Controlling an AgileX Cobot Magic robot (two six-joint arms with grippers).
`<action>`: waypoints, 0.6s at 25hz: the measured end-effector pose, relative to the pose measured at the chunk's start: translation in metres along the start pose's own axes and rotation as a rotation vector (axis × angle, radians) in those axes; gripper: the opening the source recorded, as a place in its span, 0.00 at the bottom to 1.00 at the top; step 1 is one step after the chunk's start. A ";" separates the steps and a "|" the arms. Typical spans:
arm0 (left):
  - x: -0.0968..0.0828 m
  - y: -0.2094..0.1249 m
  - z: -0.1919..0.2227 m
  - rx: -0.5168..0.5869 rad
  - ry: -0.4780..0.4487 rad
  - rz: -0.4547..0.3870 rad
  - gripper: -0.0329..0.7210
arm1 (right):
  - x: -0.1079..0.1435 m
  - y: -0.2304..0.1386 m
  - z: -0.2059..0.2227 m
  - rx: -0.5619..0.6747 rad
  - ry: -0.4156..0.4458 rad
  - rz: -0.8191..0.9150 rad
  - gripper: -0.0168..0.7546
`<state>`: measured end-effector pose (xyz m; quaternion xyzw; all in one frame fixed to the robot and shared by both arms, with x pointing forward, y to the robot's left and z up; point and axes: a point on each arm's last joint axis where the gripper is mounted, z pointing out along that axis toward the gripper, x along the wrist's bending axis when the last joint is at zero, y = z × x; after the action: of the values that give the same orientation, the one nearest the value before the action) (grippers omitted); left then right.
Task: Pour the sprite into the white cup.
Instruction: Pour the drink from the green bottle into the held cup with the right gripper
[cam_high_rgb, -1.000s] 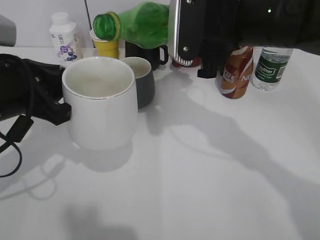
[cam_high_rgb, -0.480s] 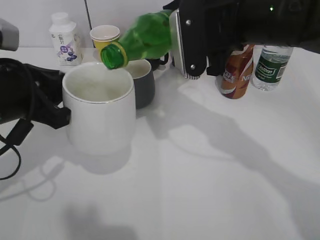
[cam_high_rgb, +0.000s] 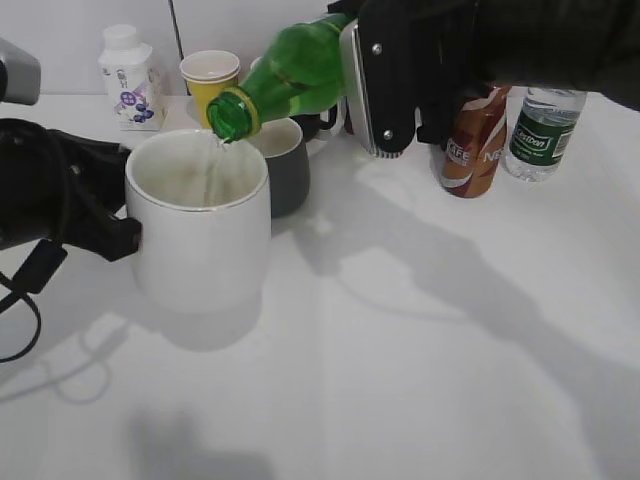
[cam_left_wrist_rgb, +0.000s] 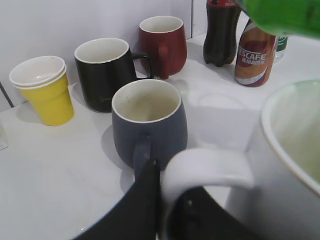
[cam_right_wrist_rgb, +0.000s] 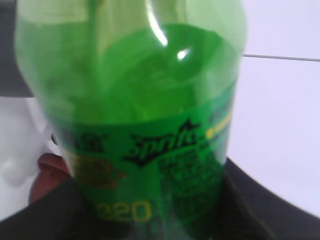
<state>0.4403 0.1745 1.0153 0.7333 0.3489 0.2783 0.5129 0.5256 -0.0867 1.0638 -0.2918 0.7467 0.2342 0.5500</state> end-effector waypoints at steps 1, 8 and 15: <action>0.000 0.000 0.000 0.001 -0.001 0.004 0.10 | 0.000 0.000 0.000 0.002 -0.002 -0.004 0.52; -0.001 -0.001 0.000 0.013 -0.007 0.029 0.10 | -0.002 -0.002 0.000 0.020 -0.018 -0.032 0.52; -0.001 -0.002 0.000 0.018 -0.008 0.034 0.10 | -0.004 -0.001 0.000 0.017 -0.046 -0.073 0.52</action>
<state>0.4395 0.1744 1.0138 0.7448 0.3368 0.2811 0.5029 0.5274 -0.0868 1.0680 -0.3089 0.7245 0.2143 0.5777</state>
